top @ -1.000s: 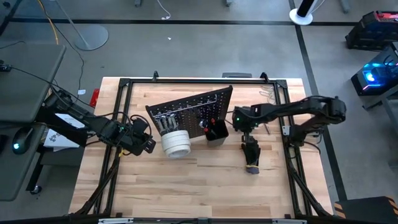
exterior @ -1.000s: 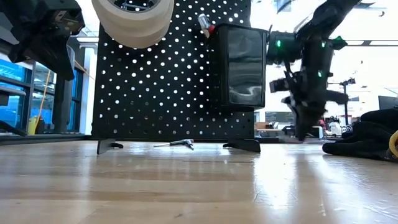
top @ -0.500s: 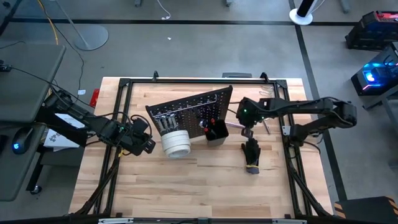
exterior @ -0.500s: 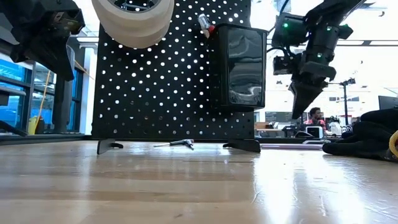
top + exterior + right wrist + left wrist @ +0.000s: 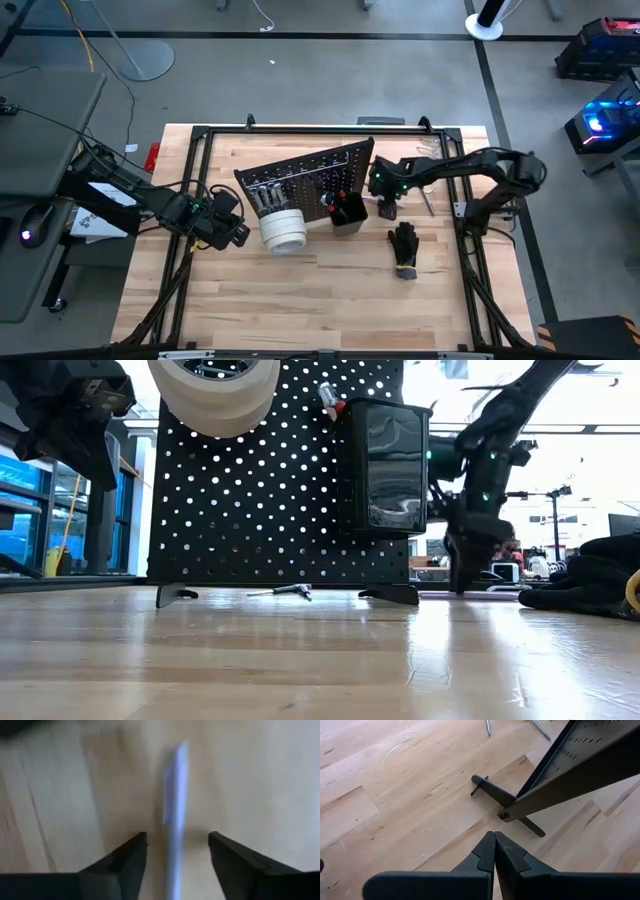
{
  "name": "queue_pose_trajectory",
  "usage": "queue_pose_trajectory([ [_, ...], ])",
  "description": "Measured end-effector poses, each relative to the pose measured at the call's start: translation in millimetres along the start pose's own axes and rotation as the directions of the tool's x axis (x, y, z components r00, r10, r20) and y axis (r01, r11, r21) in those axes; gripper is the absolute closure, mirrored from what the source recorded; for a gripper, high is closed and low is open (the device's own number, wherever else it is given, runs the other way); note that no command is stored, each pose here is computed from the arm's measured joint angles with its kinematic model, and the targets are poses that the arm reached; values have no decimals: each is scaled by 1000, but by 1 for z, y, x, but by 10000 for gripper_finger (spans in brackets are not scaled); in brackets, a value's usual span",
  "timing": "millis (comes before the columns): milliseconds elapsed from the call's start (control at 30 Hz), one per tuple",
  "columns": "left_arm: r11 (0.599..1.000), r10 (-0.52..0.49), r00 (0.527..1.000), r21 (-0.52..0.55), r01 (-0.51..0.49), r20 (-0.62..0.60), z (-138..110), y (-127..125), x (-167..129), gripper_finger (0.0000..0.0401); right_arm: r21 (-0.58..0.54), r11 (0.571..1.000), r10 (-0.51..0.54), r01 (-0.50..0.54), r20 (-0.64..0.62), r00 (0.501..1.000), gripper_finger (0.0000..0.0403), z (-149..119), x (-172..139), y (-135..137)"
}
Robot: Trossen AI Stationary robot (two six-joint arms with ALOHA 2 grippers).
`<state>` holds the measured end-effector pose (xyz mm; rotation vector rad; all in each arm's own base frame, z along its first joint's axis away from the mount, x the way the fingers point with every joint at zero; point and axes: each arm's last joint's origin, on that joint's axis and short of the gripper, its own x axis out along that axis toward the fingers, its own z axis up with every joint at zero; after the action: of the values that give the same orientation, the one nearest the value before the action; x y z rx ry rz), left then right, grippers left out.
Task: Hang tools onto peg board
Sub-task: Hang the light purple pen onto the pegboard
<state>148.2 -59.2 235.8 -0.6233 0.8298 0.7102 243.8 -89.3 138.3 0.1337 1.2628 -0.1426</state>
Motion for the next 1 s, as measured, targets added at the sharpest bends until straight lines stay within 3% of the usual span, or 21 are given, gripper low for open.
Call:
queue_pose_trajectory([
  [133,1000,1,1000,-5,-1,1,0,0,0,401,-79,997,1,-8,-92,996,175,-9,20,1],
  [233,1000,2,1000,-19,-2,1,0,0,0,401,-80,997,-17,8,-119,993,193,-12,26,1],
  [300,1000,2,1000,-26,-2,1,0,0,0,401,-72,997,-23,13,-132,991,239,-13,26,2],
  [400,1000,4,1000,-25,-4,1,0,0,0,401,-80,997,-21,10,-142,990,354,-14,26,2],
  [433,1000,6,1000,-24,-6,1,0,1,0,401,-86,996,-26,14,-144,989,376,-14,26,4],
  [700,999,6,1000,-42,-6,-4,0,1,0,401,-91,992,-95,82,-158,983,398,-12,27,20],
  [767,999,5,1000,-41,-5,-4,0,1,0,401,-48,994,-101,94,-155,983,398,-12,26,23],
  [1000,1000,7,1000,-18,-7,14,0,1,0,401,161,983,-58,83,-151,987,403,-25,-20,27],
])
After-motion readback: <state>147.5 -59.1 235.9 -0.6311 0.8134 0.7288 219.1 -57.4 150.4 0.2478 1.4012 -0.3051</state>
